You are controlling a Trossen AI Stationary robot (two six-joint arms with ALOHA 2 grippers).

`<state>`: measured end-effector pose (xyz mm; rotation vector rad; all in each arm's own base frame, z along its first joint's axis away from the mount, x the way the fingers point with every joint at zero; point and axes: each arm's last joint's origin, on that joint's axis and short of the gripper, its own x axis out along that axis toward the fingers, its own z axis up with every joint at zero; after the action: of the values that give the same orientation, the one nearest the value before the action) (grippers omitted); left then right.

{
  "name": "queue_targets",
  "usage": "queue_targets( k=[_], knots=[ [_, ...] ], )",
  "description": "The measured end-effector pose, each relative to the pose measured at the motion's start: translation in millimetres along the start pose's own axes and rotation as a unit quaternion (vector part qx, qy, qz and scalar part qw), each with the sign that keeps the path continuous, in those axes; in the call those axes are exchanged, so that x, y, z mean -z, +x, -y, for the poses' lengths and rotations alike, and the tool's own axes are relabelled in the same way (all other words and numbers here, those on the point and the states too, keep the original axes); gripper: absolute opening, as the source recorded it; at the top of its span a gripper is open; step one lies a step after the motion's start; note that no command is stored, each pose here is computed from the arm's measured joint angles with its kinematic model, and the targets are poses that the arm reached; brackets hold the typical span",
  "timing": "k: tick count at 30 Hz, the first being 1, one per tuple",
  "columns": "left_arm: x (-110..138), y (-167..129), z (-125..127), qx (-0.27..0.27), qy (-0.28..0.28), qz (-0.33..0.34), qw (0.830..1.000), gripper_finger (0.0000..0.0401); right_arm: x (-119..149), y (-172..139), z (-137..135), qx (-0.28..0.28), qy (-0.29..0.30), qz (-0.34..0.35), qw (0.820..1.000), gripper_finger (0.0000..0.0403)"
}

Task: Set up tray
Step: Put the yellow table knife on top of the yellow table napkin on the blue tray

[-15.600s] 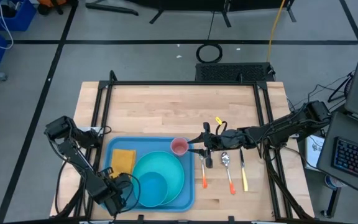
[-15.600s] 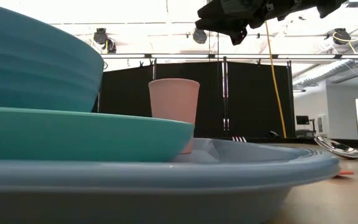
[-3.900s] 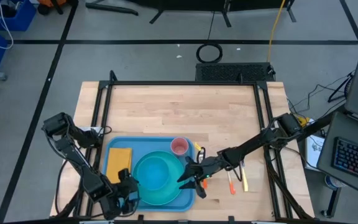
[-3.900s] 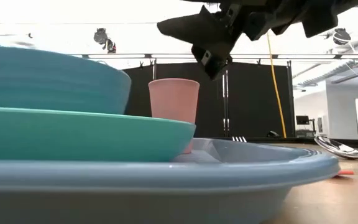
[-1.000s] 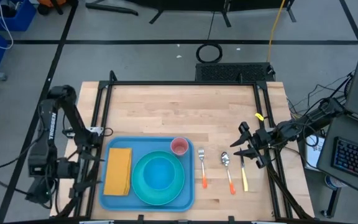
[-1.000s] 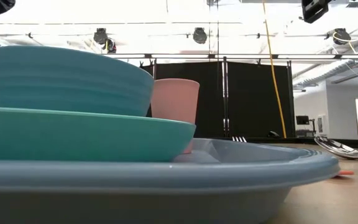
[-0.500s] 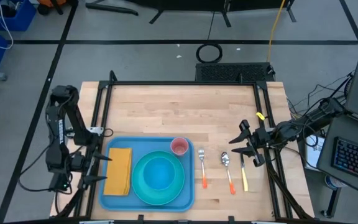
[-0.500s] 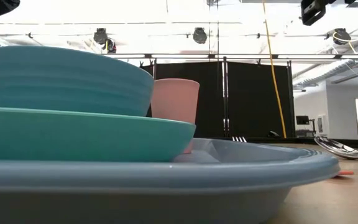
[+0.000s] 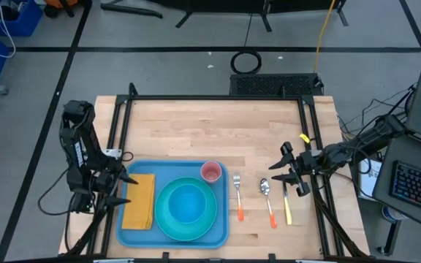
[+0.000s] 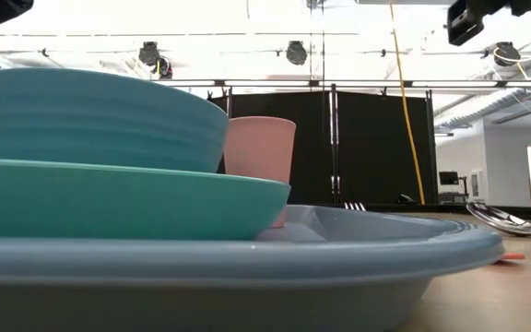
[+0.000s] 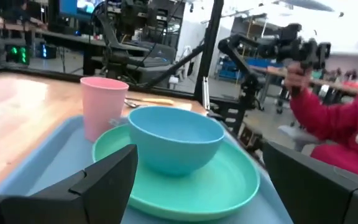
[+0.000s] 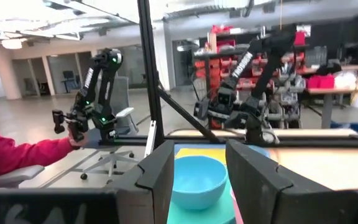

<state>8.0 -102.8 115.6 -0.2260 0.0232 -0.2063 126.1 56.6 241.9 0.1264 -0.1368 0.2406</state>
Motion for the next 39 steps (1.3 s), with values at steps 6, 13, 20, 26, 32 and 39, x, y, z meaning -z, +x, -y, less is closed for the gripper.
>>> queue_targets(
  k=[6, 13, 20, 26, 32, 39],
  knots=[
    [0.8, -1.7, 0.5, 0.006, 0.035, -0.012, 0.999, 0.0351, 9.8, -5.8, 2.1, -0.003, -0.002, 0.061, 0.998, 0.0134],
    [6.3, -2.3, -0.7, -0.01, 0.069, -0.109, 0.992, 0.0351, 23.7, -12.6, 4.8, -0.008, 0.046, 0.087, 0.995, 0.0134],
    [12.4, -4.5, -0.9, -0.027, 0.054, -0.218, 0.974, 0.0351, 30.3, -15.0, 7.5, 0.019, 0.059, 0.088, 0.994, 0.0134],
    [13.1, -2.1, -0.6, -0.048, 0.011, -0.226, 0.973, 0.0351, 30.5, -15.0, 7.5, 0.019, 0.059, 0.087, 0.994, 0.0134],
    [-4.3, -6.1, 24.6, 0.02, 0.021, -0.095, 0.995, 0.0351, 30.5, -15.0, 7.5, 0.019, 0.058, 0.087, 0.994, 0.0134],
    [-53.6, -9.0, 87.3, 0.052, 0.04, -0.071, 0.995, 0.0351, 31.1, -14.8, 9.4, 0.054, 0.06, 0.087, 0.993, 0.0134]
  ],
)
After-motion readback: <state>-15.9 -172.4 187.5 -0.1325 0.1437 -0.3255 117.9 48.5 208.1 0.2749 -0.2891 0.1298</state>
